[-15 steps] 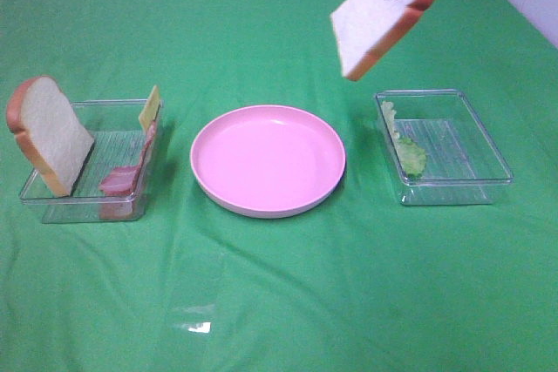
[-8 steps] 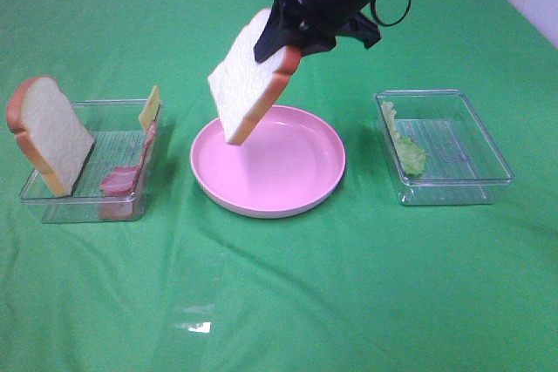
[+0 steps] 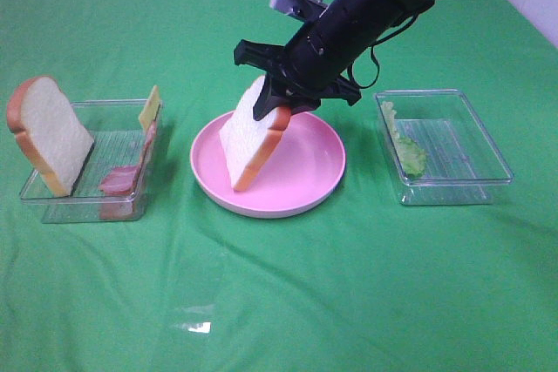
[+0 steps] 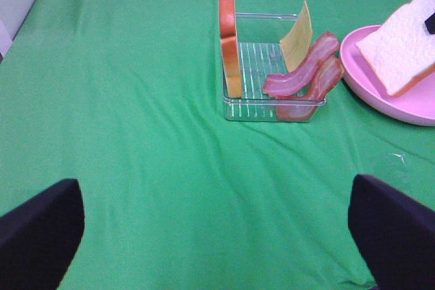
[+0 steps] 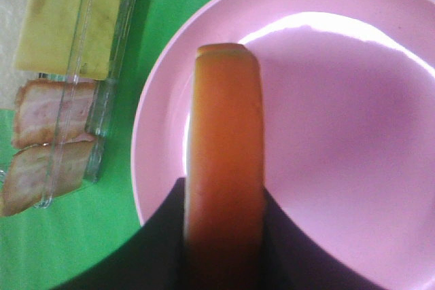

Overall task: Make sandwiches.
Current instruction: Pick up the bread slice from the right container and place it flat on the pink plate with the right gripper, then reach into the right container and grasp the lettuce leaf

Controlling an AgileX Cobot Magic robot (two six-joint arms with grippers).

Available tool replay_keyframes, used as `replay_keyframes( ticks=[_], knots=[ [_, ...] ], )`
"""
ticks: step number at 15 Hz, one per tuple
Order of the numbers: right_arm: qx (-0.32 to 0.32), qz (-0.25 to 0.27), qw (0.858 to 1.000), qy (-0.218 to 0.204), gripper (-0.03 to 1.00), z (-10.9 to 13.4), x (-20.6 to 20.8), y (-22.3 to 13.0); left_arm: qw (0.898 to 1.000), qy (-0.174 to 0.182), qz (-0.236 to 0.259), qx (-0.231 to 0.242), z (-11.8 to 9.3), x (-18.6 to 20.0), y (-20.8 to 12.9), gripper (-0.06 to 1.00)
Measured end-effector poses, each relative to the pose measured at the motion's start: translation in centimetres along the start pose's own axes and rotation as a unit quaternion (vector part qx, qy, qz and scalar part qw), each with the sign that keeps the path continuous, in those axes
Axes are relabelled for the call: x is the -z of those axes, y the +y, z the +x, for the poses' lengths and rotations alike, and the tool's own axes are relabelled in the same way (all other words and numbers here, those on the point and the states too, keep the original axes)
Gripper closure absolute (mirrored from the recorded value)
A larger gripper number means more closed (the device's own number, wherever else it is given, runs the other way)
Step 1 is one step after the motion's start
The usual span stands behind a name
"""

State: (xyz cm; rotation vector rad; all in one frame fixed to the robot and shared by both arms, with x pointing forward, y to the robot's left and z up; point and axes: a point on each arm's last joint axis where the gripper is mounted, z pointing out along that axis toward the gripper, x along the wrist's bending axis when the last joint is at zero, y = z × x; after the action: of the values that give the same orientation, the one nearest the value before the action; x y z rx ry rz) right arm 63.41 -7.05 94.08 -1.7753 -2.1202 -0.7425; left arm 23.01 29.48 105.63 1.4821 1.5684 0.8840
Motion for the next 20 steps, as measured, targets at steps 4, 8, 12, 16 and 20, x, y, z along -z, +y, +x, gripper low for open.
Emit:
replay_keyframes(
  ticks=[4, 8, 12, 16, 20],
  knots=[
    [-0.001, -0.001, 1.0, -0.004, 0.73, -0.3, -0.5, 0.0, 1.0, 0.0, 0.0, 0.0, 0.0, 0.0, 0.0, -0.03],
    [0.007, -0.001, 1.0, -0.011, 0.25, -0.4, -0.5, 0.0, 1.0, 0.0, 0.0, 0.0, 0.0, 0.0, 0.0, -0.03],
    [0.027, 0.017, 0.999, -0.019, 0.05, -0.6, -0.5, -0.3, 1.0, 0.0, 0.0, 0.0, 0.0, 0.0, 0.0, -0.03],
    [0.108, 0.001, 0.991, -0.077, 0.04, 0.9, 3.8, 1.1, 1.0, 0.0, 0.0, 0.0, 0.0, 0.0, 0.0, -0.03],
    [0.148, 0.019, 0.974, -0.168, 0.04, 2.2, 8.5, 2.7, 1.0, 0.0, 0.0, 0.0, 0.0, 0.0, 0.0, -0.03]
  ],
)
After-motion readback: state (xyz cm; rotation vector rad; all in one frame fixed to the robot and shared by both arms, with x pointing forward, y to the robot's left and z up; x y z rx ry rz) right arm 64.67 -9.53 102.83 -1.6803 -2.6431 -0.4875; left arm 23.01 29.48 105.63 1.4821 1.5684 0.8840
